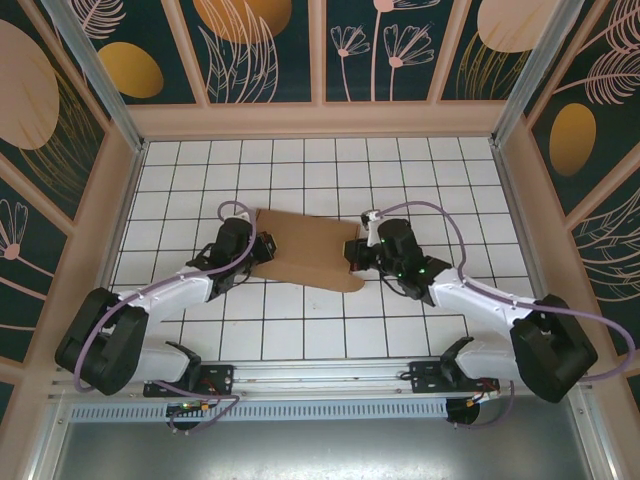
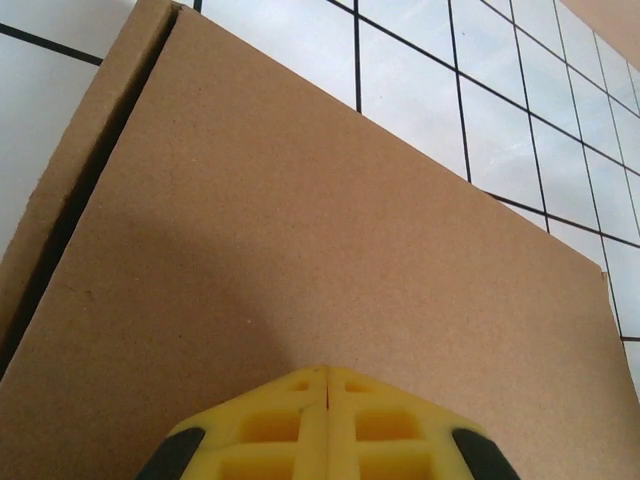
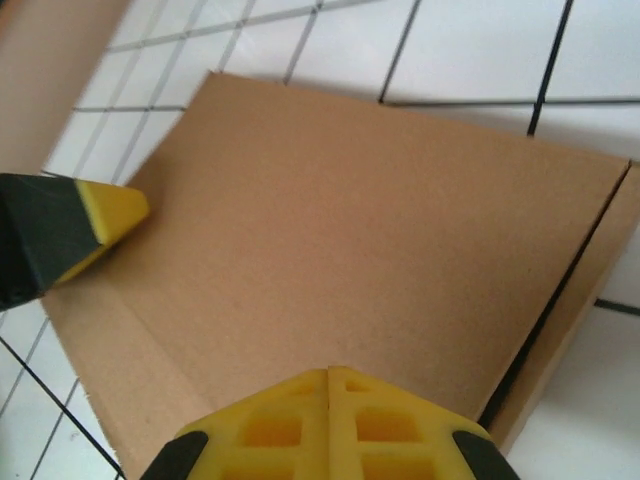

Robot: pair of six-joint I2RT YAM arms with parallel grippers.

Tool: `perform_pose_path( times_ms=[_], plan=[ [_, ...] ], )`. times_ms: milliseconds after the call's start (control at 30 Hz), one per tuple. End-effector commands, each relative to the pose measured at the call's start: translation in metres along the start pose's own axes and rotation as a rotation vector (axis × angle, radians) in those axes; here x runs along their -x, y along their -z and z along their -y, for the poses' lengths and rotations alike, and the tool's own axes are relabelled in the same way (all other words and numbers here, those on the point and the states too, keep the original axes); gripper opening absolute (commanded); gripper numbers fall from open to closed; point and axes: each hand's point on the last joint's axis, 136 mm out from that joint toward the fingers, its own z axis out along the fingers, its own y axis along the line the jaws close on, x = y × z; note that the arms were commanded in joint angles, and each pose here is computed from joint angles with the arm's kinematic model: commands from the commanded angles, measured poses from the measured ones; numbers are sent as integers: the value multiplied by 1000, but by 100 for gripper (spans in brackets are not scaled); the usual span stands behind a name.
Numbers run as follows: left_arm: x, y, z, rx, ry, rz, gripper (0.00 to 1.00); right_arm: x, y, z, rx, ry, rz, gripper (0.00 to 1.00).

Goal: Fold the paper box

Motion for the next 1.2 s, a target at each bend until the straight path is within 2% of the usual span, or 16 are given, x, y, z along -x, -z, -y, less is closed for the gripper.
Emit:
perform_pose_path(
  times_ms=[0, 100, 367, 433, 533, 633, 700, 767, 833, 900, 1000, 1067, 1167],
  plan=[
    [-10, -6, -12, 23, 30, -9, 0, -19, -18, 20, -126, -42, -132, 0],
    [-19, -11, -18, 25, 51, -28, 0, -42, -34, 37, -237, -20, -228, 0],
    [-49, -25, -40, 57, 124, -102, 0, -86, -43, 92, -467, -41, -333, 0],
    [-51, -26, -36, 39, 139, -115, 0, -84, -44, 88, -453, -38, -332, 0],
    [-33, -17, -22, 17, 122, -76, 0, -59, -38, 64, -358, -28, -259, 0],
    [-3, -1, -5, 28, 53, -11, 0, -24, -26, 34, -254, -2, -169, 11],
    [17, 13, 8, 36, -6, 28, 8, -5, -18, 13, -162, -16, -138, 18],
    [41, 28, 19, 56, -72, 81, 21, 11, -7, -2, -103, 0, -102, 24],
    [58, 40, 26, 78, -129, 125, 35, 20, 2, -3, -111, 28, -68, 34],
    [73, 48, 25, 130, -162, 161, 50, 26, 9, 6, -164, 28, -51, 38],
    [81, 51, 25, 154, -205, 165, 59, 26, 13, 22, -207, -1, -45, 53],
    [84, 53, 24, 154, -226, 167, 65, 23, 13, 30, -225, -17, -50, 68],
    [89, 53, 12, 201, -233, 149, 71, 19, 14, 37, -258, -23, -54, 80]
  ],
)
